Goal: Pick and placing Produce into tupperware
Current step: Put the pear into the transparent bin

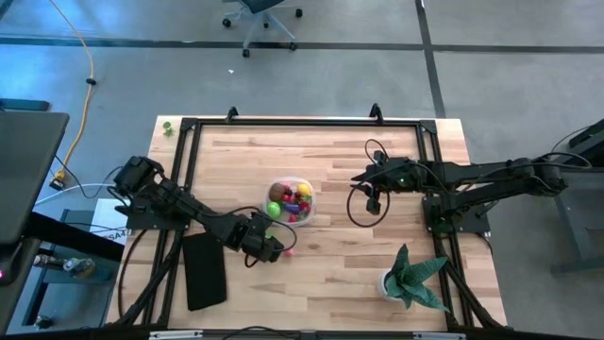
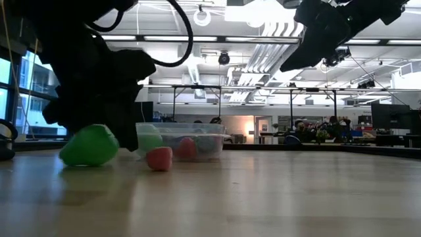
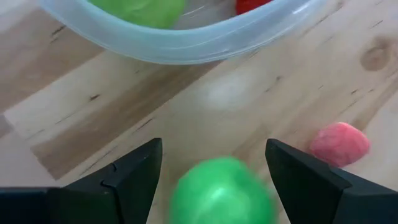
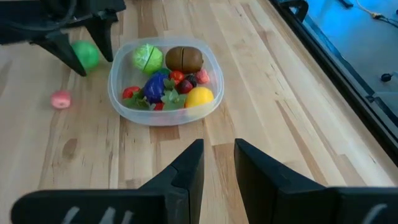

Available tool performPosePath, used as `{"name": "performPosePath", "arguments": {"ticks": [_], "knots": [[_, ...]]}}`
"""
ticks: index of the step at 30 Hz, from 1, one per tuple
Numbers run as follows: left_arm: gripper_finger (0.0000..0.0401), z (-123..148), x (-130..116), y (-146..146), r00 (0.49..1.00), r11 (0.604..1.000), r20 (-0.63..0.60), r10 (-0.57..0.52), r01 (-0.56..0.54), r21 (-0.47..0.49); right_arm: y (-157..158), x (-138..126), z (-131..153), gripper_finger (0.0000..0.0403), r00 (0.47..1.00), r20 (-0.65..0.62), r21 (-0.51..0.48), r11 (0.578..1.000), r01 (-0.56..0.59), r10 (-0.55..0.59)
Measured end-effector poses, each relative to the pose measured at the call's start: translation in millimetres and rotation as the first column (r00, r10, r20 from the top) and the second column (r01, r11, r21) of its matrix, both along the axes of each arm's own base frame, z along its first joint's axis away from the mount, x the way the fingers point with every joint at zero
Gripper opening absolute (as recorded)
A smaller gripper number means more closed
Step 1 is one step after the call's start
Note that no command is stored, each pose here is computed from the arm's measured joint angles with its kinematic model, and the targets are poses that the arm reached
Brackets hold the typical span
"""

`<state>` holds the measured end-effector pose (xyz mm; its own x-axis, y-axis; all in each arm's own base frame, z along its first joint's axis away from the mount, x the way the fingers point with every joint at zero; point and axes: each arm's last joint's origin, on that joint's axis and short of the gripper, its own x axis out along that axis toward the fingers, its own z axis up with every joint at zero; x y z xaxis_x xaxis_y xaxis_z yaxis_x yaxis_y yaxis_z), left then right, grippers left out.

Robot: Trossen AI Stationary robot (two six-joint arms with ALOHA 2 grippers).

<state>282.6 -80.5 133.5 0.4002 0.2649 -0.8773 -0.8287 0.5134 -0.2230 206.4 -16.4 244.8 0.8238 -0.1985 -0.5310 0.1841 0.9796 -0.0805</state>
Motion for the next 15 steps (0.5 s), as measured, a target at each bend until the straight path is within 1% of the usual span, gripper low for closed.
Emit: {"name": "performPosePath", "arguments": {"ticks": [4, 10, 12, 15], "knots": [[0.0276, 0.4, 0.3, -0.9, 1.0, 1.0, -0.003, -0.011, 0.011, -0.026, 0.0, -0.7, -1.0, 0.0079, 1.0, -0.012, 0.001, 1.0, 0.0, 0.0], [0.0276, -0.3, -1.4, -0.3, 0.997, 0.998, -0.036, -0.062, 0.063, 0.003, 0.1, -1.9, -2.8, 0.0079, 0.999, -0.035, 0.002, 1.0, 0.0, 0.0], [0.0276, 0.0, -1.2, -0.4, 0.994, 0.995, -0.044, -0.1, 0.101, 0.017, 0.0, -2.0, -2.9, 0.0079, 0.999, -0.037, 0.002, 1.0, 0.0, 0.0], [0.0276, 2.9, -2.3, -0.5, 0.974, 0.975, -0.079, -0.213, 0.217, 0.05, 0.1, -2.3, -3.5, 0.0079, 0.999, -0.043, 0.003, 1.0, 0.0, 0.0]]}}
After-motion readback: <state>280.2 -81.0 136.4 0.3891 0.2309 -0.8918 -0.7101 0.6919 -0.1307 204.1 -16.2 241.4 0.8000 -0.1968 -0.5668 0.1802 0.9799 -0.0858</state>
